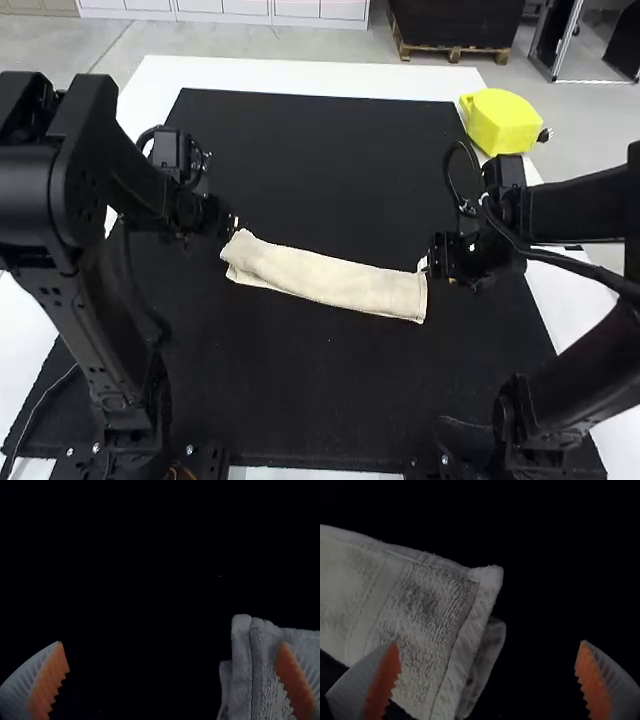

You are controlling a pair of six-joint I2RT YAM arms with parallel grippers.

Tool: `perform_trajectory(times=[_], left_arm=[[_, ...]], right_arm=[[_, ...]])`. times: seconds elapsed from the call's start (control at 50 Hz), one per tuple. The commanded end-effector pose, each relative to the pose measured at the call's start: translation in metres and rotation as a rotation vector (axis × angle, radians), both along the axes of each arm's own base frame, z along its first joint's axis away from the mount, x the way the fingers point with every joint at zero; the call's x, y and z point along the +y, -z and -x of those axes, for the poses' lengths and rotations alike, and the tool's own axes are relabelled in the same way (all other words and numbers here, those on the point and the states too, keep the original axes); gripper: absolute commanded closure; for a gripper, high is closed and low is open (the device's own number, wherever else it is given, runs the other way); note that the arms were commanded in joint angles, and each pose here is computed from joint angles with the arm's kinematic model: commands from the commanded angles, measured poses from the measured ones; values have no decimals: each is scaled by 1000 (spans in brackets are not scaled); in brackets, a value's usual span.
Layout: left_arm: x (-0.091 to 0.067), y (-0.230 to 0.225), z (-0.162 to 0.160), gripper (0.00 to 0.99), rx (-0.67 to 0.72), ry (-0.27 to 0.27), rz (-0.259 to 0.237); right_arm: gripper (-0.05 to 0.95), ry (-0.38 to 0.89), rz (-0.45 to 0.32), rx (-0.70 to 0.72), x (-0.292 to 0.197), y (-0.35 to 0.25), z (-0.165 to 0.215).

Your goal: Fold the towel.

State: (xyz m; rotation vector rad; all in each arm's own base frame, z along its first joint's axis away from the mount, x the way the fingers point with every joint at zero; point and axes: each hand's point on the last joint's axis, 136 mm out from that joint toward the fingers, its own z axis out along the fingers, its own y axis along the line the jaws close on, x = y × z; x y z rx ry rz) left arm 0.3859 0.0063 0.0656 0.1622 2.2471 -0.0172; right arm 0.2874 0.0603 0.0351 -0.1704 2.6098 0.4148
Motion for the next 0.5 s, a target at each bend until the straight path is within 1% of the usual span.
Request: perform_trajectory(times=[0.0, 0.1, 0.3, 0.48], left_arm=[[5, -21, -12, 28, -49, -33, 25], [6, -25, -15, 28, -57, -37, 30], [6, -35, -21, 28, -71, -44, 39], [6, -38, -23, 28, -75, -47, 42]], right_arm=[[74, -18, -16, 32, 8, 7, 2], [10, -29, -8, 53, 11, 14, 5], [10, -65, 15, 51, 21, 21, 3], [10, -72, 29, 71, 25, 31, 5]])
